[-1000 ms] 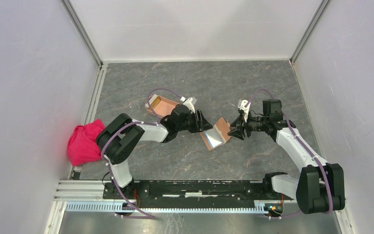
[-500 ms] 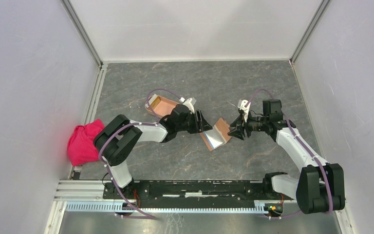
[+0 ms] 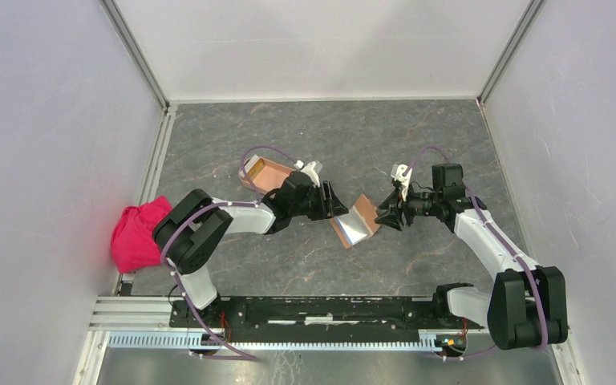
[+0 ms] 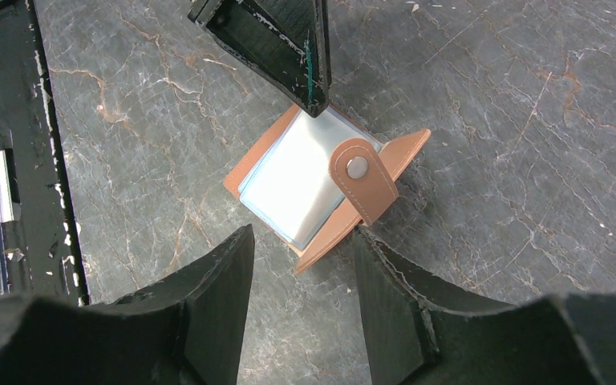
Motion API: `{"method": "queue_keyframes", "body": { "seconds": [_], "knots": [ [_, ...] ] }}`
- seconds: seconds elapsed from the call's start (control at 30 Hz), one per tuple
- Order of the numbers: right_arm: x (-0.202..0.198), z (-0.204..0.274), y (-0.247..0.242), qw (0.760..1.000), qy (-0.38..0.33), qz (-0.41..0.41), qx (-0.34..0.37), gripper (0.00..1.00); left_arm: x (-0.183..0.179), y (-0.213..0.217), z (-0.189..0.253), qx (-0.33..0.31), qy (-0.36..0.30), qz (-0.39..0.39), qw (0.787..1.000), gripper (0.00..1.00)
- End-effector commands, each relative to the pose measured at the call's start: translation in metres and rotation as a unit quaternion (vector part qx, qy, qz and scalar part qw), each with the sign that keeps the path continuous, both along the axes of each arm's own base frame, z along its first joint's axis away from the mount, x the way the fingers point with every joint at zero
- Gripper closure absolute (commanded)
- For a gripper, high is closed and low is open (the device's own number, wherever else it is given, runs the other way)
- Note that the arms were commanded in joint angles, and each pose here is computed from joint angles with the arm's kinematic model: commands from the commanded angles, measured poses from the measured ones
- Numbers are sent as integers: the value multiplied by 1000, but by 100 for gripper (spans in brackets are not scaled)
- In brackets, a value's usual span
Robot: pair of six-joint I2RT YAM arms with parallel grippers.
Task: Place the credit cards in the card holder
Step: Turn over the card slot in the card holder.
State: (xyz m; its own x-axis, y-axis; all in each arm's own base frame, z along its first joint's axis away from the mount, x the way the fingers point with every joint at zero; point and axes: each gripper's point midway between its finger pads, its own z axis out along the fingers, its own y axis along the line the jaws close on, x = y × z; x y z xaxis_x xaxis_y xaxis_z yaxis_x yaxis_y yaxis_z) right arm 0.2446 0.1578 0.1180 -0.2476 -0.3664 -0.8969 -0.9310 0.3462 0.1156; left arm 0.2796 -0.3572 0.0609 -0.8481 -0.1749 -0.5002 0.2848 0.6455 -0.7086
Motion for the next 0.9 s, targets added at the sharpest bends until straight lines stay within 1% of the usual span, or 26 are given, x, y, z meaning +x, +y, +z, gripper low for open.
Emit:
{"method": "queue_keyframes", "body": {
  "seconds": [0.0, 0.13, 0.33, 0.53, 0.63, 0.87],
  "knots": [
    [4, 3, 1, 1000, -11, 1, 0, 45, 4, -12, 14, -16, -20, -20, 999, 41],
    [4, 3, 1, 1000, -12, 1, 1, 45, 2, -17, 15, -26, -13, -28, 999, 41],
    [3, 5, 1, 1000, -15, 2, 2, 45, 6, -8, 5, 3, -11, -7, 1000, 40],
    [3, 4, 1, 1000, -14, 3, 3, 45, 9, -4, 9, 16, -22, -1, 1000, 39],
    [3, 4, 1, 1000, -13, 3, 3, 45, 4, -8, 11, 7, -17, -15, 1000, 39],
    [3, 5, 1, 1000, -16, 3, 3, 45, -8, -23, 16, -45, 5, -42, 998, 41]
  ]
}}
